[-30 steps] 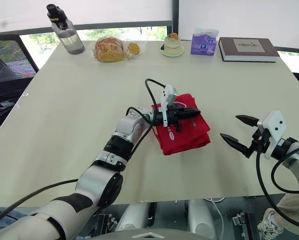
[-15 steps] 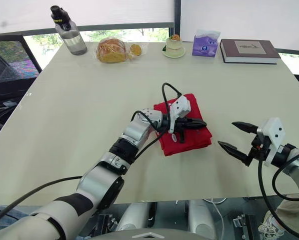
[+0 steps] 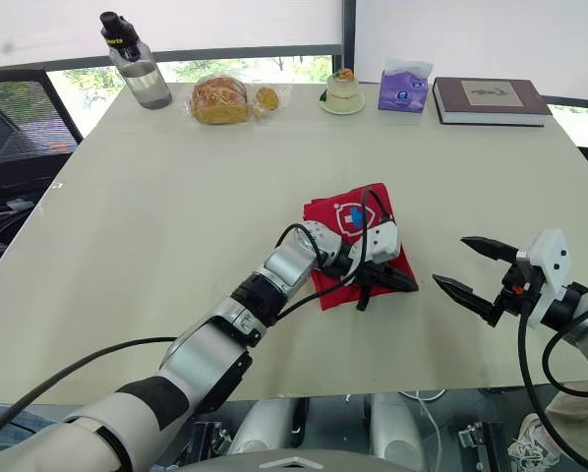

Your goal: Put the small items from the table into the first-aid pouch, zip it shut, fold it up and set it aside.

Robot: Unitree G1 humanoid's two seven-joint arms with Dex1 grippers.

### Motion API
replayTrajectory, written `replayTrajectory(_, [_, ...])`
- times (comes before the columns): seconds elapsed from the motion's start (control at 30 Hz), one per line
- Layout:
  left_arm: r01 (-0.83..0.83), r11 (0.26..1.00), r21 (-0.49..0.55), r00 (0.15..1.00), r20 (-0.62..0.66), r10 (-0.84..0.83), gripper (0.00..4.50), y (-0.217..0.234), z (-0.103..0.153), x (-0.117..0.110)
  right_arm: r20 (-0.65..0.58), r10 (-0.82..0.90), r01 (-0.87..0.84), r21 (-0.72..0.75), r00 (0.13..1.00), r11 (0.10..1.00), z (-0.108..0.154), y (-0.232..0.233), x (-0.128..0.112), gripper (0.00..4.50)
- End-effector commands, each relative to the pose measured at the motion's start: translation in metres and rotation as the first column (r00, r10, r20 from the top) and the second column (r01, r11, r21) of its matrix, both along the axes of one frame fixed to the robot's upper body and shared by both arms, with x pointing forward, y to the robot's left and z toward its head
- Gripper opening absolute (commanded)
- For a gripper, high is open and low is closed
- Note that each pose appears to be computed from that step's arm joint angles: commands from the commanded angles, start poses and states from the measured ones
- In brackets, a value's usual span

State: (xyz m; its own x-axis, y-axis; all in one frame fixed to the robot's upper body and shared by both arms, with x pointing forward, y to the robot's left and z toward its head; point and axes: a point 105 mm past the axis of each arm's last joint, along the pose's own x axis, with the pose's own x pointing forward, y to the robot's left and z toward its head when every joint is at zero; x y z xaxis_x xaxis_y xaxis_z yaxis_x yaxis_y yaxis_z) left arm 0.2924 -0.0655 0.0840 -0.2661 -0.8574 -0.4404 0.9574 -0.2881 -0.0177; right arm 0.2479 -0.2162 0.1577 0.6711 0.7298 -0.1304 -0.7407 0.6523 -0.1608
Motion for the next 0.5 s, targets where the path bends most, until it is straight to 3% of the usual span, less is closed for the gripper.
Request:
replayTrajectory(0.03, [0.039,0.999,-0.032,0.994,-0.099,-0.042,0.04,0.003,0.002,-0.011,0.065,-0.006,0.006,-0.009,0.998,1.0,0.016,-0.003,-0.002,4.5])
replayTrajectory(0.33, [-0.047,0.924,-0.38,0.965,-0.257,-0.057,0.04,0.03,0.108,0.016,0.084,0.002,-0.005,0.038,0.996,0.999,0.025,0.001,0.001,4.5])
replayTrajectory(0.43, [-0.256,0.866,-0.43,0.953,-0.264,0.151,0.04,0.04,0.13,0.056,0.077,0.003,-0.007,0.046,0.997,0.999,0.023,0.001,0.004,4.5])
replayTrajectory(0.5, [-0.366,0.833,-0.415,0.925,-0.26,0.276,0.04,0.048,0.127,0.076,0.073,0.007,-0.011,0.053,0.997,0.999,0.024,0.003,0.005,4.5])
